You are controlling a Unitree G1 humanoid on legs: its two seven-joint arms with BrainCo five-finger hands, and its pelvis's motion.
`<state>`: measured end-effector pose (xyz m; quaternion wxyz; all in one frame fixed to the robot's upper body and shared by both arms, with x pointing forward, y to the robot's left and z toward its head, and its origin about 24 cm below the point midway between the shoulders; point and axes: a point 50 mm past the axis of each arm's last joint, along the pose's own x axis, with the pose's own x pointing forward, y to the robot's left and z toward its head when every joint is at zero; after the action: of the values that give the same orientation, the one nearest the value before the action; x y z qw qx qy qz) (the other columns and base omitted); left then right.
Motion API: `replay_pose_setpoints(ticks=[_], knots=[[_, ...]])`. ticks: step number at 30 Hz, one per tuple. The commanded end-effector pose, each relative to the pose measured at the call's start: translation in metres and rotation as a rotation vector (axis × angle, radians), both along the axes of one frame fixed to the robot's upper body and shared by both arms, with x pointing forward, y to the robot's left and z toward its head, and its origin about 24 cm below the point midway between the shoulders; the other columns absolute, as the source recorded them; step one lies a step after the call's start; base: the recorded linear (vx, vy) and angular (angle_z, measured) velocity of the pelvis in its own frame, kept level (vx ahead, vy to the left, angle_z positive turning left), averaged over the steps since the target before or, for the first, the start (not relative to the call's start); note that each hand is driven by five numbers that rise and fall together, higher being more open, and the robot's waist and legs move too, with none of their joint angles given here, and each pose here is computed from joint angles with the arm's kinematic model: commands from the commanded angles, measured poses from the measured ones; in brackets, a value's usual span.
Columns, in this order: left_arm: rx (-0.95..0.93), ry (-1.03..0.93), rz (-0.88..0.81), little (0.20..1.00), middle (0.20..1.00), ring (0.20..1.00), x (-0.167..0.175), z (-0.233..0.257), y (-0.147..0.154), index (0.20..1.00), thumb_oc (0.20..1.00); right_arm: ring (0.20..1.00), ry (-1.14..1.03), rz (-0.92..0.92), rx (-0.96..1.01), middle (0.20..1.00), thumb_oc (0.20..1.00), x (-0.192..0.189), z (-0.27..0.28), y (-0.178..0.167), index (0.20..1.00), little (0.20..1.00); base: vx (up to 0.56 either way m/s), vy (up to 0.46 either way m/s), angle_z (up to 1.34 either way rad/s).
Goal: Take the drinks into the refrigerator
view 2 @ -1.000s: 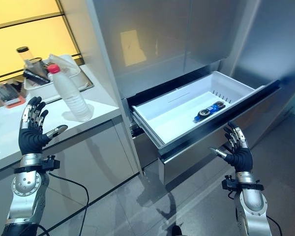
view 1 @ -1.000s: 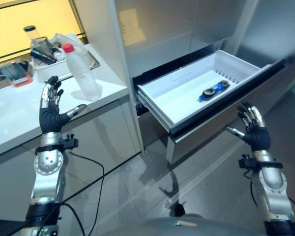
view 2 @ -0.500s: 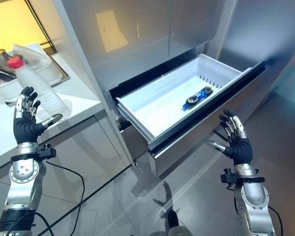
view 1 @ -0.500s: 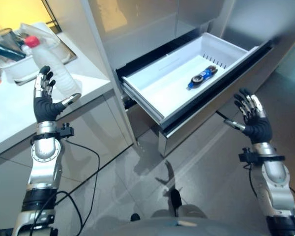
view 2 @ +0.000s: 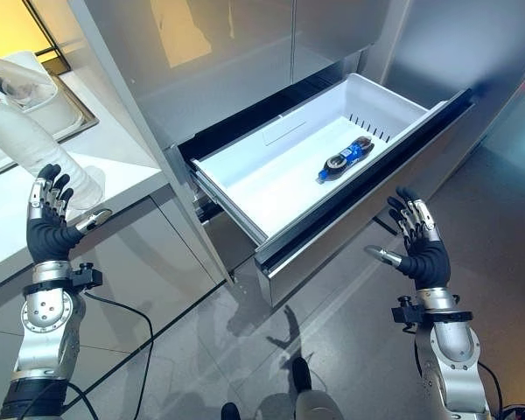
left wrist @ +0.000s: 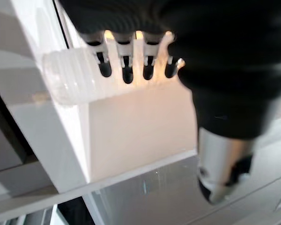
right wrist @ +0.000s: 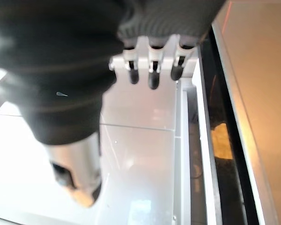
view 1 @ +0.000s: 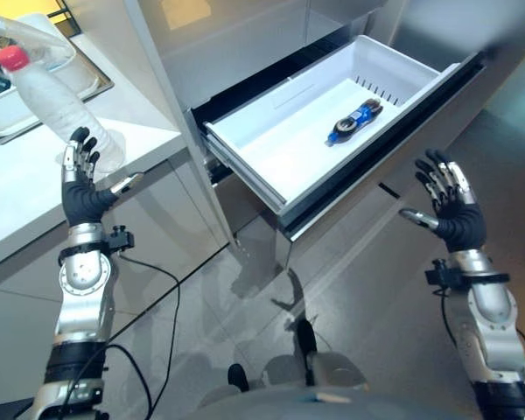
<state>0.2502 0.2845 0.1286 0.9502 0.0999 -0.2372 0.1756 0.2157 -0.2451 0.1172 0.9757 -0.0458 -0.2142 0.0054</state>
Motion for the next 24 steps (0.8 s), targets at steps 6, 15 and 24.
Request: replay_pose_setpoints(ticks=[6,15,24], knots=[[0.054,-0.070,0.062,1.000,1.000,1.000,-0.004,0.013,0.010,1.000,1.000,1.000,-0.204,-0.010,0.012,1.000,1.000,-0.010,0.032,0.001,1.000,1.000,0.00,-0.014,0.02],[0.049,-0.019,0.119,1.000,1.000,1.000,-0.028,-0.002,0.023,1.000,1.000,1.000,-0.194,-0.032,0.021,1.000,1.000,-0.014,0.030,-0.005,1.000,1.000,0.00,-0.012,0.04],[0.038,0.002,0.177,1.000,1.000,1.000,-0.041,-0.008,0.033,1.000,1.000,1.000,-0.171,-0.046,0.015,1.000,1.000,-0.016,0.026,-0.009,1.000,1.000,0.00,-0.011,0.07]])
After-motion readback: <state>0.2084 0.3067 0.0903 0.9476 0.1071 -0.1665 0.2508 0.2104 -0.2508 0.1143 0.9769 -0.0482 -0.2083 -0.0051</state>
